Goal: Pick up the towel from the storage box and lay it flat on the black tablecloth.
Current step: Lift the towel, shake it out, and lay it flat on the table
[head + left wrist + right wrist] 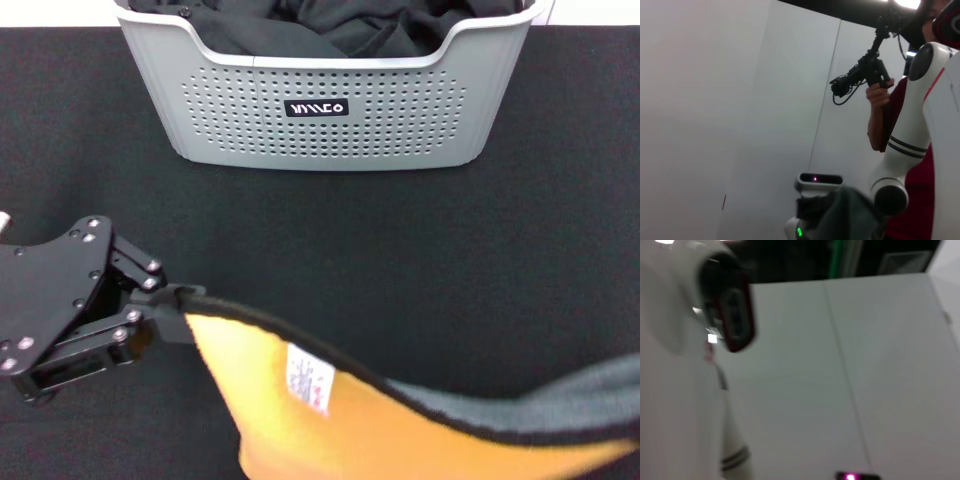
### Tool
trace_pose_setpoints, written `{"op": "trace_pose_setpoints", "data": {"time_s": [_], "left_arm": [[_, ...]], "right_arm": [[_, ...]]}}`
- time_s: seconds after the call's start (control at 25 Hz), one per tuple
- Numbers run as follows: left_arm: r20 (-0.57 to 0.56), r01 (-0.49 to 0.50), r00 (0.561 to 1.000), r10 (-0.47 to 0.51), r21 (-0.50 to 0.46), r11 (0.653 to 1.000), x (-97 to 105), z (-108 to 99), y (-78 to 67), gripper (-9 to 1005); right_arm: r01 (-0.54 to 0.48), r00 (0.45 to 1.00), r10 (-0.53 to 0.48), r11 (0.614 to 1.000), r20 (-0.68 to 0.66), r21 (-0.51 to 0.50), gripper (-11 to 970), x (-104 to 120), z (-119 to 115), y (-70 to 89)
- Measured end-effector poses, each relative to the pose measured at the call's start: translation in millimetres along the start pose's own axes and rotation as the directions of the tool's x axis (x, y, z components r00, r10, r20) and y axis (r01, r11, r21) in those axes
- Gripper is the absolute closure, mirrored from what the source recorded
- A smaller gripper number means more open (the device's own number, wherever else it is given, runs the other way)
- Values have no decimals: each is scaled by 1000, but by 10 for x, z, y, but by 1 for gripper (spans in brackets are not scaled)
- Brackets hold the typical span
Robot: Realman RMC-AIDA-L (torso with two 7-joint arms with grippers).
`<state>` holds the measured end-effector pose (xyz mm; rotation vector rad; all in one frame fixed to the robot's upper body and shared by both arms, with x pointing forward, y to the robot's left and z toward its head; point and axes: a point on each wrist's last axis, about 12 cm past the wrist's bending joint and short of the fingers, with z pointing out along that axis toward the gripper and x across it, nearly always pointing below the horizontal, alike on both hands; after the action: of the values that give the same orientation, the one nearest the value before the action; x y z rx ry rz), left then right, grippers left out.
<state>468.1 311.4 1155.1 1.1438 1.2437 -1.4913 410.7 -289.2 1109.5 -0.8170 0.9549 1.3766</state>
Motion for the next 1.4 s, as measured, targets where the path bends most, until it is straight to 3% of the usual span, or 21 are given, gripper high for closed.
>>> {"op": "trace_pose_setpoints", "data": {"time_s": [0.16, 0.24, 0.56, 0.6, 0.84, 1.08, 1.4], "left_arm": [[-19, 14, 1000, -14, 7, 1000, -21, -23, 8, 967], [-26, 20, 999, -20, 3, 1000, -22, -29, 23, 967], [-75, 99, 991, -114, -176, 979, 159, -173, 214, 963], [-115, 121, 982, -152, -240, 963, 214, -193, 279, 963], [-175, 145, 959, -224, -376, 915, 276, -214, 480, 960], [-201, 138, 940, -275, -512, 848, 214, -216, 783, 956], [-312, 107, 875, -371, -622, 775, 171, -160, 1128, 952]], "right_arm": [[-27, 1000, 27, 1000, 9, -14, 923, 37, 50, 121], [-55, 998, 56, 997, -10, 54, 923, 108, 23, 49], [-94, 978, 132, 970, -159, 224, 923, 358, 161, -432], [-92, 973, 139, 965, -184, 244, 923, 382, 199, -519], [-69, 945, 170, 938, -280, 339, 922, 491, 306, -839], [-8, 925, 175, 897, -338, 441, 922, 526, 315, -1087], [55, 889, 209, 834, -407, 548, 922, 542, 356, -1427]]}}
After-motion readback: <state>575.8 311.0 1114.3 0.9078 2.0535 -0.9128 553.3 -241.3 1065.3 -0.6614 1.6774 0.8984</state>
